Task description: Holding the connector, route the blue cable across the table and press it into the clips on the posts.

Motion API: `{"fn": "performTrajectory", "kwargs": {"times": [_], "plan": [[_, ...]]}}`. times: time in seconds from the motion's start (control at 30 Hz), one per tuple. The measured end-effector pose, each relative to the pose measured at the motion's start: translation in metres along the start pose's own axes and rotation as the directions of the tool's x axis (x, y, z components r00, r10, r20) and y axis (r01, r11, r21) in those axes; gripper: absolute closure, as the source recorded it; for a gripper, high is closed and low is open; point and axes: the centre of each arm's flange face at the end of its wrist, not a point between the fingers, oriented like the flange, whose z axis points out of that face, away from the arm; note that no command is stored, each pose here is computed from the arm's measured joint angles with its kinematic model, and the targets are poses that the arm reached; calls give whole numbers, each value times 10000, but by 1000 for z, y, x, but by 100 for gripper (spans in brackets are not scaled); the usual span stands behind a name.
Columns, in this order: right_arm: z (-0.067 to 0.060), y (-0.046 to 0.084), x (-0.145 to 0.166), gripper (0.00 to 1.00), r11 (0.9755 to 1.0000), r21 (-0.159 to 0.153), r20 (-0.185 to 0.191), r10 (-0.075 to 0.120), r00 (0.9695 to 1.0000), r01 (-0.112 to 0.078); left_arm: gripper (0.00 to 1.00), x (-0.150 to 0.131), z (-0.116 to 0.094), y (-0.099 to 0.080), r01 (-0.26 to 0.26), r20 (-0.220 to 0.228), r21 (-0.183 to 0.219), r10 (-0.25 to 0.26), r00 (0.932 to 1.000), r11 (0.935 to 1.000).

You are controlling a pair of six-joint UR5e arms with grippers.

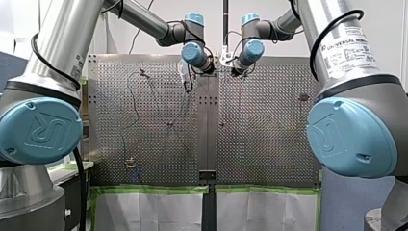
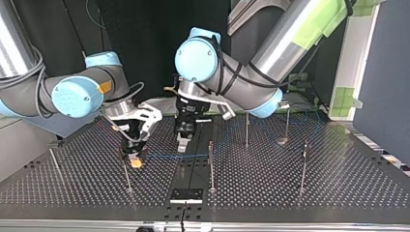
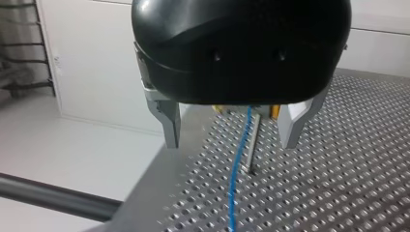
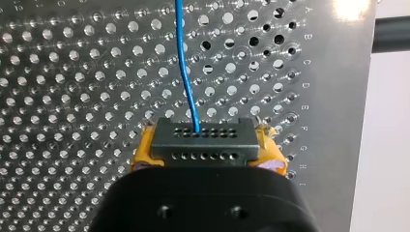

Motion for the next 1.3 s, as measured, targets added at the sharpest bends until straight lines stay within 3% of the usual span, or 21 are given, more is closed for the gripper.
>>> {"fn": "performTrajectory", "kwargs": {"times": [0.33, 0.73, 1.17, 1.2, 1.23, 1.27, 1.3], "plan": [[0, 1, 0, 100, 10000, -16, -6, 2, 10000, -2, 0, 15, 35, 2, -62, -27, -422, 61, 10000, 9991], [0, 1, 0, 100, 10000, -18, -7, 1, 10000, -2, 0, 6, 72, 14, 143, 640, -693, -98, 9979, 9975], [0, 1, 0, 100, 10000, -3, -8, 1, 10000, -1, 0, 27, 90, 19, 27, 360, -1044, 10, 9994, 9945], [0, 1, 0, 100, 10000, -4, -10, 2, 10000, -2, 15, 27, 90, 18, 22, 361, -1091, 17, 9993, 9940], [0, 1, 0, 100, 10000, -4, -9, 2, 10000, -2, 15, 27, 89, 18, 10, 362, -1146, 31, 9993, 9934], [0, 1, 0, 100, 10000, -2, -10, 2, 10000, -2, 35, 28, 88, 17, -16, 361, -1220, 61, 9993, 9925], [0, 1, 0, 100, 10000, -2, -11, 1, 10000, -1, 42, 28, 87, 16, -41, 360, -1264, 87, 9993, 9920]]}}
